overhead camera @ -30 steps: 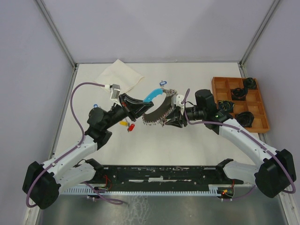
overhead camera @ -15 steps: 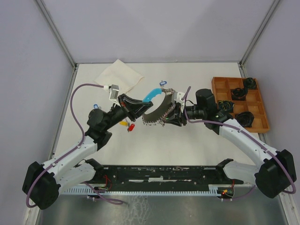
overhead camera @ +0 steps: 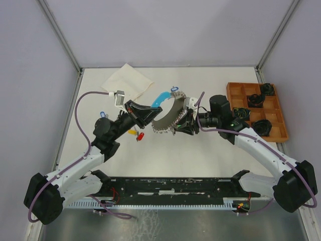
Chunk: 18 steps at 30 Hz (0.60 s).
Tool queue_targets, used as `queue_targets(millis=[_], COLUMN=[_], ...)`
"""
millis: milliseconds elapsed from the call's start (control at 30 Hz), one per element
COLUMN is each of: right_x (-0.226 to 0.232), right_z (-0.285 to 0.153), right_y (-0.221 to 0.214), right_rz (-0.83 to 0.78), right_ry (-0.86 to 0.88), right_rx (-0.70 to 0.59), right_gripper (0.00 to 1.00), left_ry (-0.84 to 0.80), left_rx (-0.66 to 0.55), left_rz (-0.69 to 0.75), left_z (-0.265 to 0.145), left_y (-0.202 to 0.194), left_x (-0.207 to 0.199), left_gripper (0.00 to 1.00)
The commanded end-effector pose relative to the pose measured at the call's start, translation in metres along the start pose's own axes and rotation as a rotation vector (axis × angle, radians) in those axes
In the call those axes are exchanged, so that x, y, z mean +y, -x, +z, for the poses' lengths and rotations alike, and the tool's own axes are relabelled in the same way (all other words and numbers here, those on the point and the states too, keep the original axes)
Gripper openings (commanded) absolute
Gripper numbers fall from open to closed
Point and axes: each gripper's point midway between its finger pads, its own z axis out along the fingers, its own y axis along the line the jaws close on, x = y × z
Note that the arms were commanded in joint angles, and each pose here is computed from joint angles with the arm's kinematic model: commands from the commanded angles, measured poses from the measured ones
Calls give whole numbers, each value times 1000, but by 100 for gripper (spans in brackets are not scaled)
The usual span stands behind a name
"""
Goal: Remove the keys from the keyring
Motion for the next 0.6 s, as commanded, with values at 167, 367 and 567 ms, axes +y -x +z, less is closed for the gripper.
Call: queue_targets(millis=[167,367,567], right_x=[-4,-9,-16], right_z=[-1,0,4], right_y=[15,16,18], right_rz=[-66,-86,-111], right_ry=[-36,-67,-117], right_rx=[-48,-60,-82], right_gripper=[48,49,48], left_ry=[70,95,76], left_rx=[-174,-181,-206], left_rz=[-55,-62,-105], left_z=[-3,-2,1], left_y=[45,51,54], left_x=[-5,-4,-6], left_gripper=[3,3,3])
